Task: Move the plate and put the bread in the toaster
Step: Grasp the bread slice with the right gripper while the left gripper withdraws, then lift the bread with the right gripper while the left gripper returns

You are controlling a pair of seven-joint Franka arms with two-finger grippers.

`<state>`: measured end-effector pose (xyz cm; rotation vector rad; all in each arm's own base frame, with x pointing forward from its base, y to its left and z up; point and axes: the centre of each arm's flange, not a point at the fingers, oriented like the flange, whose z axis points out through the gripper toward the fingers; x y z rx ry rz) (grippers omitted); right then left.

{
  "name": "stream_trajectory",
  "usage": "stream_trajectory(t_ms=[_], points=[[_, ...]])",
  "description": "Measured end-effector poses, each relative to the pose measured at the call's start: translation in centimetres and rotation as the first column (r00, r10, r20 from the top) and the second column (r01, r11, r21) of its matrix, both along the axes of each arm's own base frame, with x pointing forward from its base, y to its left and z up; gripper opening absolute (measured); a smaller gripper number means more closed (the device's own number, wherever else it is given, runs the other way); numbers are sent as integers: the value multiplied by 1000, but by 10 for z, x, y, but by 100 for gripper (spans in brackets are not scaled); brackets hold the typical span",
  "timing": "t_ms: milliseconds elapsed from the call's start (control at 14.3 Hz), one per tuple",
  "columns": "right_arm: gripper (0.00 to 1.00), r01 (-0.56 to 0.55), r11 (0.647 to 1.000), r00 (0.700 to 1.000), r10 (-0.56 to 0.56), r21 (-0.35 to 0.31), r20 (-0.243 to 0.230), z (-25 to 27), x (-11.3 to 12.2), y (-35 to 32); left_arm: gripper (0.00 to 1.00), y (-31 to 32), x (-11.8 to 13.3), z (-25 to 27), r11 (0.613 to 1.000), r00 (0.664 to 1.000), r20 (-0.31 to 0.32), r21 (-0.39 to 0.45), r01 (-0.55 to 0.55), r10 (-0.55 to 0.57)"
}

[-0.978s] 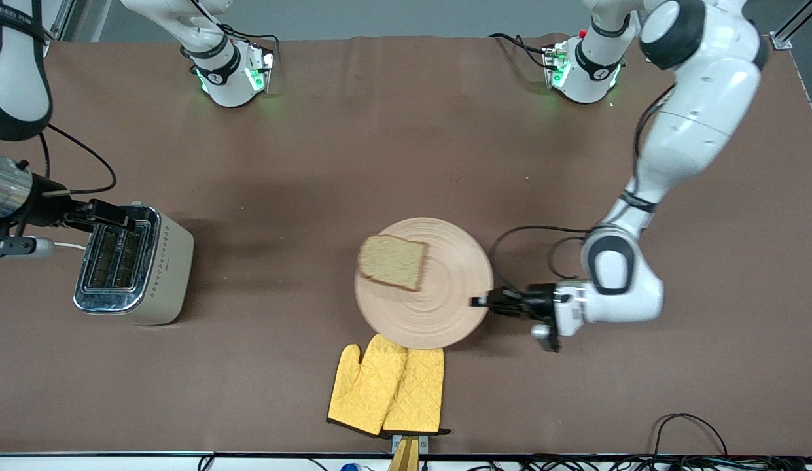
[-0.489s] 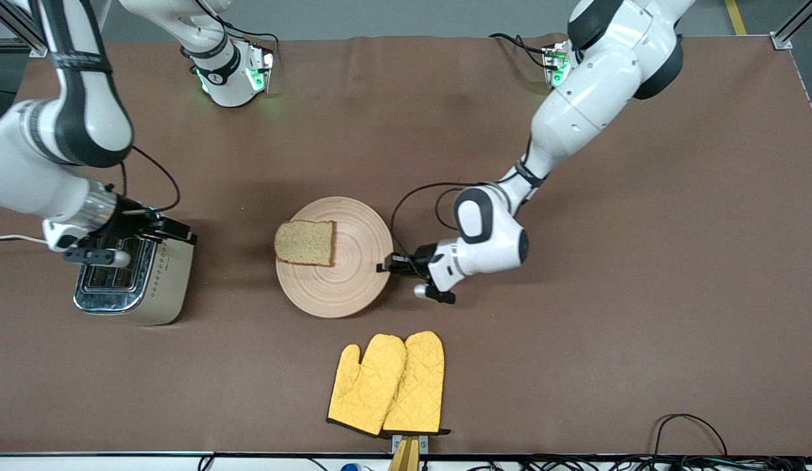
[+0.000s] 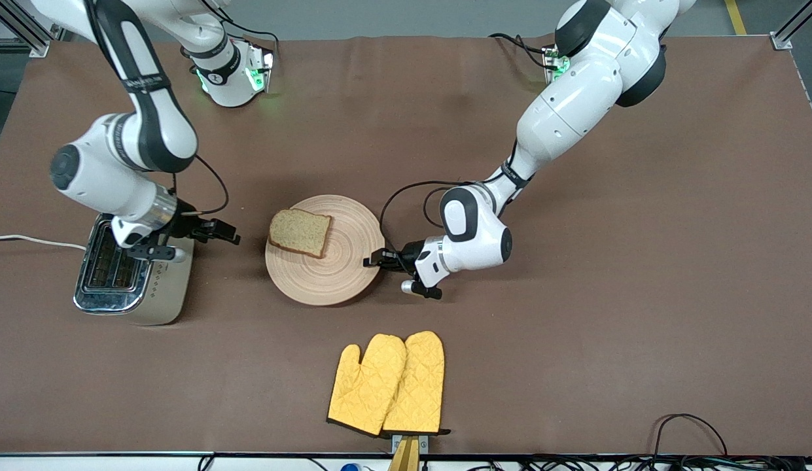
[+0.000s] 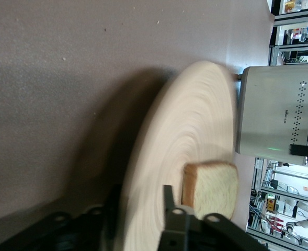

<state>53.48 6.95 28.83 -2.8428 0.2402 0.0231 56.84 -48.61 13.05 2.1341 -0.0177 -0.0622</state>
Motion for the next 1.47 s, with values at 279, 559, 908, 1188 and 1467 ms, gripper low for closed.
stream_trajectory(t_ms=[279, 559, 908, 1188, 1467], points=[[100, 36, 999, 999, -36, -7, 11, -37, -17, 18, 85, 11, 23, 19, 1000, 999, 30, 13, -17, 17], [100, 30, 1000, 999, -30, 6, -27, -54, -37, 42, 100, 93, 86, 59, 995, 997, 33, 67, 72, -74], [65, 57, 998, 997, -56, 23, -48, -56, -44, 62, 100, 218, 128, 91, 966, 978, -7, 152, 207, -208], [39, 43, 999, 998, -41, 21, -56, -57, -49, 77, 100, 314, 148, 113, 935, 960, -59, 219, 279, -272], [37, 42, 999, 998, -41, 12, -53, -63, -50, 79, 100, 391, 167, 166, 832, 935, -22, 448, 327, -355]])
